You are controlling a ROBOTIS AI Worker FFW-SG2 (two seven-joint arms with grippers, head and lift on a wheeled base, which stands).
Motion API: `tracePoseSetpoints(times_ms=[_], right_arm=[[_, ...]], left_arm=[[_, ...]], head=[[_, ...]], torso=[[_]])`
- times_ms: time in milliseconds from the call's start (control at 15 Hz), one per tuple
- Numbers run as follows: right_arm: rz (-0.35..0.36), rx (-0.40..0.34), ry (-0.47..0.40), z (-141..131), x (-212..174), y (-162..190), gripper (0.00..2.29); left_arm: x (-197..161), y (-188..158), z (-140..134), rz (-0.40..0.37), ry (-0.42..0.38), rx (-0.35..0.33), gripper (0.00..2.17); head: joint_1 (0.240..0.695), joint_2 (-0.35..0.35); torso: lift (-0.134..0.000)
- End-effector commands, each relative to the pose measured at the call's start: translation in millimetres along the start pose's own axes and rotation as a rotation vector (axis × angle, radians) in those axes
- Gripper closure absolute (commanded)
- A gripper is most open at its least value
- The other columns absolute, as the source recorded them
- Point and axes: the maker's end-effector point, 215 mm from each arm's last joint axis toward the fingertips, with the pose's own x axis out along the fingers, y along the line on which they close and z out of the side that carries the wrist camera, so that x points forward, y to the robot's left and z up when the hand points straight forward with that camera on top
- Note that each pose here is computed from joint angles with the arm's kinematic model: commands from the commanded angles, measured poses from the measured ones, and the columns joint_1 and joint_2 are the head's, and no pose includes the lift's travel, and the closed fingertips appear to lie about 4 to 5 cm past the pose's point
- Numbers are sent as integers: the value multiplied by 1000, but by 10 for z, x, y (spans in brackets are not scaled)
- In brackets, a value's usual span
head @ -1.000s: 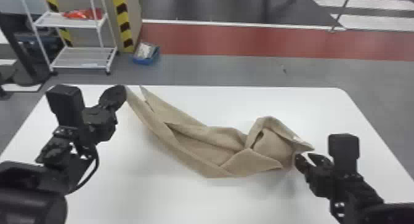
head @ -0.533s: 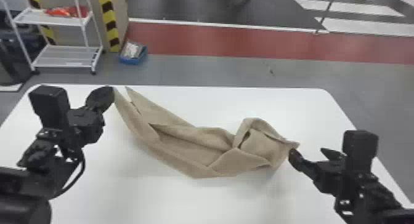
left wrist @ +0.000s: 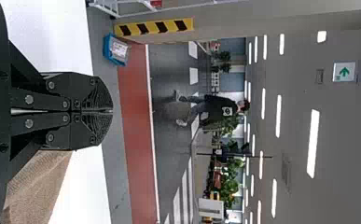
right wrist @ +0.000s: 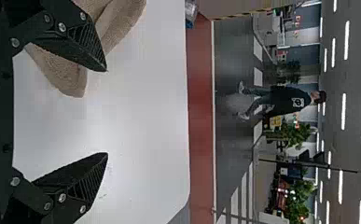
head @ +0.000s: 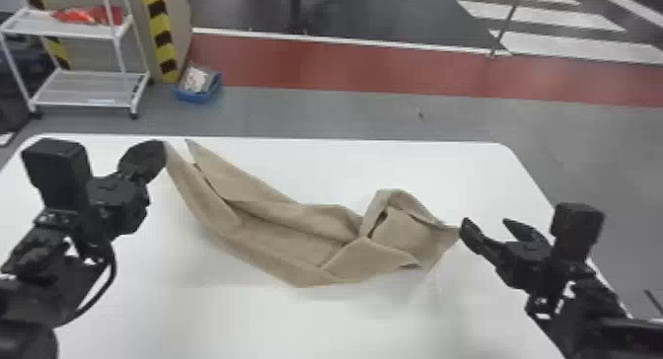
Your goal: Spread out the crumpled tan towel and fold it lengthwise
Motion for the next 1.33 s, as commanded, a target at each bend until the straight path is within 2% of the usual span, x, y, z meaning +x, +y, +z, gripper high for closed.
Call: tracePoseSetpoints(times_ms=[0,133,400,533,600,800,933,1000,1133,1200,1267], right_arm=[[43,43,6,-83,-10,-136,289],[104,64,14,-134,17,-112,289],[185,42,22,-165,141,-19,323],[203,-14,55,-216,235,67,380],[209,-20,84,-280,255,92,468],[229,-8,124,-382,260,121,481],[227,-2,140,-410,257,98,589],[229,-2,143,-416,254,99,785],[243,4,143,-404,257,134,1463],[260,10,141,-396,242,164,1690],[271,8,129,-343,232,199,1713]], left_arm=[[0,6,3,2,-1,-2,1781],[23,-28,26,-3,-3,-4,1781],[37,-67,44,-7,-7,7,1781],[33,-66,26,-6,-2,9,1781],[29,-69,16,-7,1,8,1781],[28,-48,10,-4,3,9,1781],[33,-59,18,-5,2,9,1781],[37,-67,25,-7,1,9,1781],[37,-76,23,-8,1,9,1781],[37,-64,25,-5,1,9,1781],[35,-47,46,-1,-3,9,1781]], head=[[695,-176],[695,-179],[695,-182],[695,-183],[695,-181],[695,-171],[695,-167],[695,-167],[695,-170],[695,-170],[695,-169]], torso=[[-124],[-124],[-124],[-124],[-124],[-124],[-124],[-124],[-124],[-124],[-124]])
